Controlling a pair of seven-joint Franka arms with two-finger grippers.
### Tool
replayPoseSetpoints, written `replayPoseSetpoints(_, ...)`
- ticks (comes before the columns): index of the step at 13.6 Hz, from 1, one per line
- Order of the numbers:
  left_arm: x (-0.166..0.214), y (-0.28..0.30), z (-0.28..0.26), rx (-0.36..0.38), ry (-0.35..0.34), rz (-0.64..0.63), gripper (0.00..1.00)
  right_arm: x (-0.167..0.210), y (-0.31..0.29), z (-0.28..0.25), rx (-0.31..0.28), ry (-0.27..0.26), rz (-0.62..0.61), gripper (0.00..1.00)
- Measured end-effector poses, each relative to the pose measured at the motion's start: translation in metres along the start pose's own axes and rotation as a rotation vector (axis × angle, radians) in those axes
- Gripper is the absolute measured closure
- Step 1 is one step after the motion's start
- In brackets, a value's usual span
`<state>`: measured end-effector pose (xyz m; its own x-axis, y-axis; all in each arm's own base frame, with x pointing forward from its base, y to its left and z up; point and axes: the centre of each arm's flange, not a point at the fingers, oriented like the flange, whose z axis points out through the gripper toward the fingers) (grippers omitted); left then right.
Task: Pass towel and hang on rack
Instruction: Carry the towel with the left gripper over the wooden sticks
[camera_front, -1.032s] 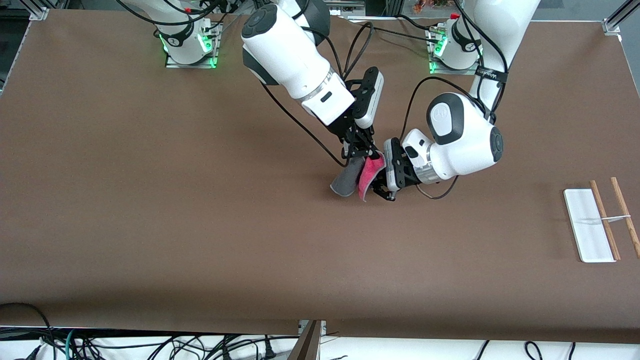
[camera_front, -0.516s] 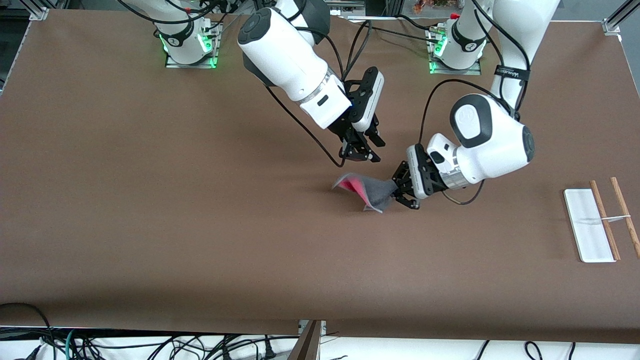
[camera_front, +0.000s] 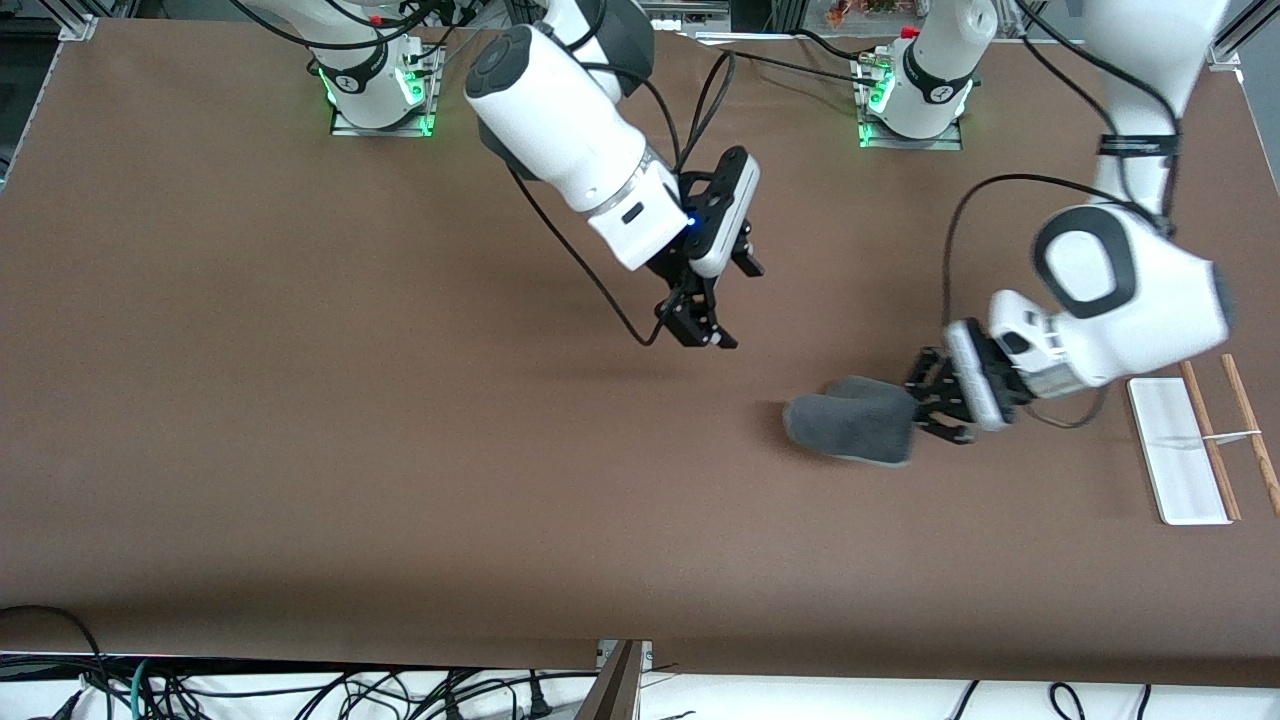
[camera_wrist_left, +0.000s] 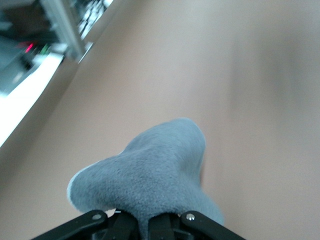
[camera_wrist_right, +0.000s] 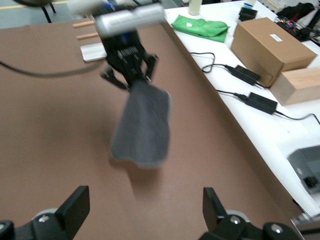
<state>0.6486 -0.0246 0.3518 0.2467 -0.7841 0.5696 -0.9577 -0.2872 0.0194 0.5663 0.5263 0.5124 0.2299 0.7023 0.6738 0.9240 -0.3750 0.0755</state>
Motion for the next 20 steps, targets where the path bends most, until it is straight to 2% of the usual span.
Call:
replayPoseSetpoints(3,-0.077,-0.026,-0.072,0.041,-0.098,-0.021,0.97,-0.016,0.03,-0.004,-0.043,-0.021,0.025,0.0)
replayPoseSetpoints(6,-0.137,-0.046,-0.134,0.074,-0.116,0.031,0.97,-0.029,0.058,-0.016,-0.076,-0.044,0.049,0.0)
replayPoseSetpoints(8,-0.173,-0.061,-0.159,0.085,-0.153,0.052,0.97,-0.044,0.082,-0.028,-0.084,-0.099,0.076,0.0)
replayPoseSetpoints(11,-0.219,-0.069,-0.183,0.101,-0.168,0.06,0.97,-0.09,0.141,-0.063,-0.083,-0.219,0.169,0.0)
replayPoseSetpoints(15,-0.278,-0.074,-0.206,0.121,-0.18,0.077,0.97,-0.176,0.222,-0.153,-0.145,-0.343,0.334,0.0)
replayPoseSetpoints(20,-0.303,-0.096,-0.232,0.141,-0.191,0.129,0.97,-0.267,0.275,-0.298,-0.245,-0.441,0.537,0.0)
